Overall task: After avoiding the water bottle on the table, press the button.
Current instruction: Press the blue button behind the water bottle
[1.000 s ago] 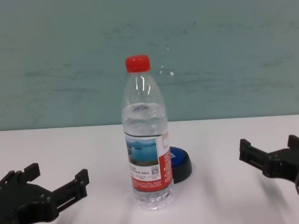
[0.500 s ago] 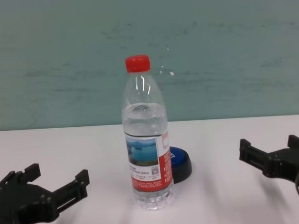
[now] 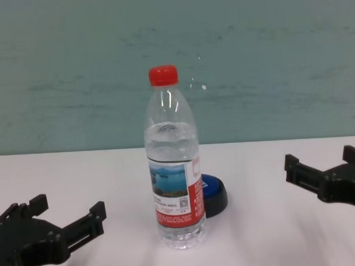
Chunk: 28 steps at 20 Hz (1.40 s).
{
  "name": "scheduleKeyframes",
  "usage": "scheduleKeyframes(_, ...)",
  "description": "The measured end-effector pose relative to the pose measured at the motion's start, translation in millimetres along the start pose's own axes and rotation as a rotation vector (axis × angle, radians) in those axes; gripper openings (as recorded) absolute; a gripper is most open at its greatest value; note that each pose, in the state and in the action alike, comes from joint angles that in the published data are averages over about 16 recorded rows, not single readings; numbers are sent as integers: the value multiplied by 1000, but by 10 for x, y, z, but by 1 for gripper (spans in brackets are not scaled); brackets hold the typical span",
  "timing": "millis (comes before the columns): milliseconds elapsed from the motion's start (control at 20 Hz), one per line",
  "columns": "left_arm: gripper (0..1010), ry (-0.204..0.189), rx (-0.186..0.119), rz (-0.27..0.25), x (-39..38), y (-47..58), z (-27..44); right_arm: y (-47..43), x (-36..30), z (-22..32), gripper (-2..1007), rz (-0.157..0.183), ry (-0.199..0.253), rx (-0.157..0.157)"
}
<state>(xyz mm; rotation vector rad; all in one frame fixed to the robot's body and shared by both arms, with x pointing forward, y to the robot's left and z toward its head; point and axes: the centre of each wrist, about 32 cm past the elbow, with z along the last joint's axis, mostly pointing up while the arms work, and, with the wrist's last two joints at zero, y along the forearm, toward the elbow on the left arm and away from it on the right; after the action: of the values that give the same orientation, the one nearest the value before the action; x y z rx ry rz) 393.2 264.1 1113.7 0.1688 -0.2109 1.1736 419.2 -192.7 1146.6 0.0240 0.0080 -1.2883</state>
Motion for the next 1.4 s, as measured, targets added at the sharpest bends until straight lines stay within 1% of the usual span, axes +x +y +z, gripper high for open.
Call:
scheduleKeyframes(150, 1000, 0, 0, 0, 0, 0, 0, -58, 0, 52, 1004, 49, -6, -4)
scheduleKeyframes(300, 1000, 0, 0, 0, 0, 0, 0, -121, 5, 117, 1004, 107, -9, -9)
scheduleKeyframes(550, 1000, 0, 0, 0, 0, 0, 0, -194, 28, 196, 1004, 196, 4, -26)
scheduleKeyframes(700, 1000, 0, 0, 0, 0, 0, 0, -224, 61, 241, 1004, 247, 12, -35)
scheduleKeyframes(950, 1000, 0, 0, 0, 0, 0, 0, -266, 135, 318, 1004, 319, 19, -51)
scheduleKeyframes(1200, 1000, 0, 0, 0, 0, 0, 0, -297, 213, 356, 1004, 377, 18, -72)
scheduleKeyframes(1400, 1000, 0, 0, 0, 0, 0, 0, -311, 276, 351, 1004, 405, 16, -87)
